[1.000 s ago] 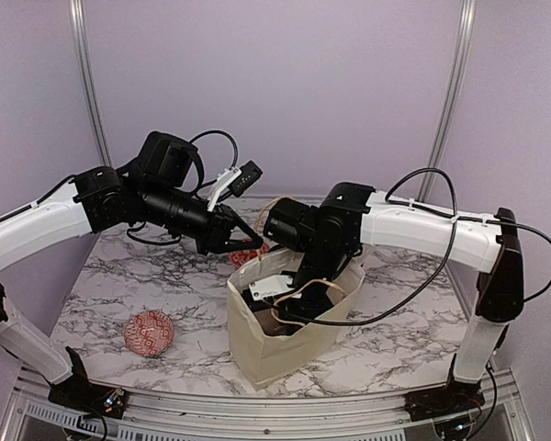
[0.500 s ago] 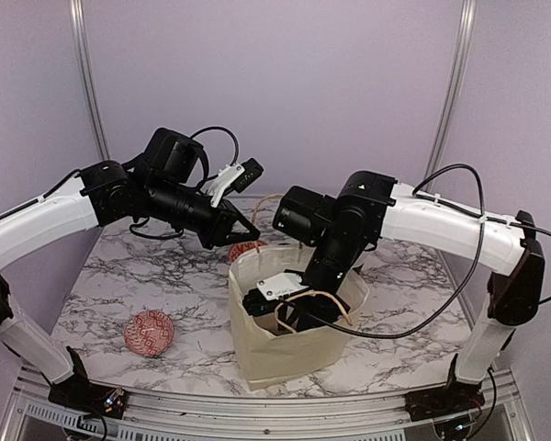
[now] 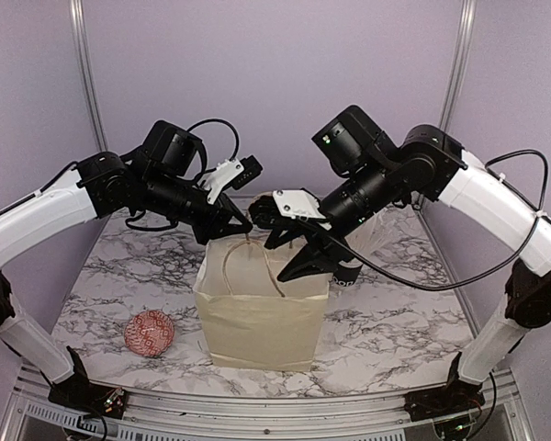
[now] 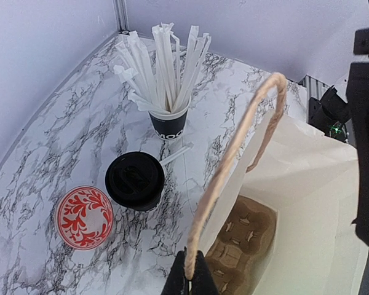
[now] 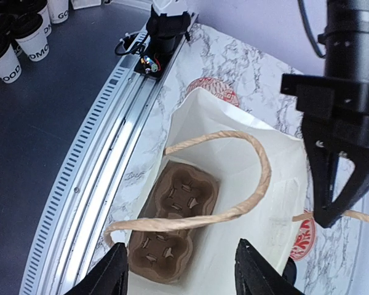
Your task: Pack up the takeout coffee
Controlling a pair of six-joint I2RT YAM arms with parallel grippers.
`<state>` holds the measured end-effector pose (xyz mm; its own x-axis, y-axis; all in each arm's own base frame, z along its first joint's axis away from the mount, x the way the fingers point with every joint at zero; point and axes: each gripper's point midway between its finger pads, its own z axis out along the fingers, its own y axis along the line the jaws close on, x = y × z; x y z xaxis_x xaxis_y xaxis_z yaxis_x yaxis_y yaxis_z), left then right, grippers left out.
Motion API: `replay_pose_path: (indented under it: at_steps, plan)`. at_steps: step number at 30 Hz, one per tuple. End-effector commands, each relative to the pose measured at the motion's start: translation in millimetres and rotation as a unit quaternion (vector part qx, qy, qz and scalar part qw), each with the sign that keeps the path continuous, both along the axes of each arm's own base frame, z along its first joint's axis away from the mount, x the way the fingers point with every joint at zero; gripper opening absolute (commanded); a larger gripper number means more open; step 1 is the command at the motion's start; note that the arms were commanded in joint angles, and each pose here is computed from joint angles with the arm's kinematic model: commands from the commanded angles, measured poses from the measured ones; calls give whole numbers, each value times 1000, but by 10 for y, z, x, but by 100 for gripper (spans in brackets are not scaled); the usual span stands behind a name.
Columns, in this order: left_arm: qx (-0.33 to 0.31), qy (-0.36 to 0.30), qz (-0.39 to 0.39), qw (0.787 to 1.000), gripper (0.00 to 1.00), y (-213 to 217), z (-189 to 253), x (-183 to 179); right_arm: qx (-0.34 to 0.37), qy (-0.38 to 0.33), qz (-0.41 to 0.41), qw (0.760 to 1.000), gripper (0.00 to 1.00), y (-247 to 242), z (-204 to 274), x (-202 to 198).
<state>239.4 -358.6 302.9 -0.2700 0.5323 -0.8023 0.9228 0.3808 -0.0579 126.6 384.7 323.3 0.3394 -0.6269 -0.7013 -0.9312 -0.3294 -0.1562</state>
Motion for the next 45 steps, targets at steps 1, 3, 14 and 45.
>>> replay_pose_path:
  at_steps: [1,3,14,45]
  plan:
    - [18,-18,-7,1000,0,5,-4,95,49,-21,-31,998,58,40,349,127]
    - [21,-16,-9,1000,0,-19,-15,107,50,-27,-49,997,58,5,382,203]
    - [30,-24,4,999,0,7,4,175,96,7,-202,975,53,-647,540,1043]
    - [-103,219,-150,959,0,444,620,-1413,-14,-19,-310,950,91,-440,-477,2082]
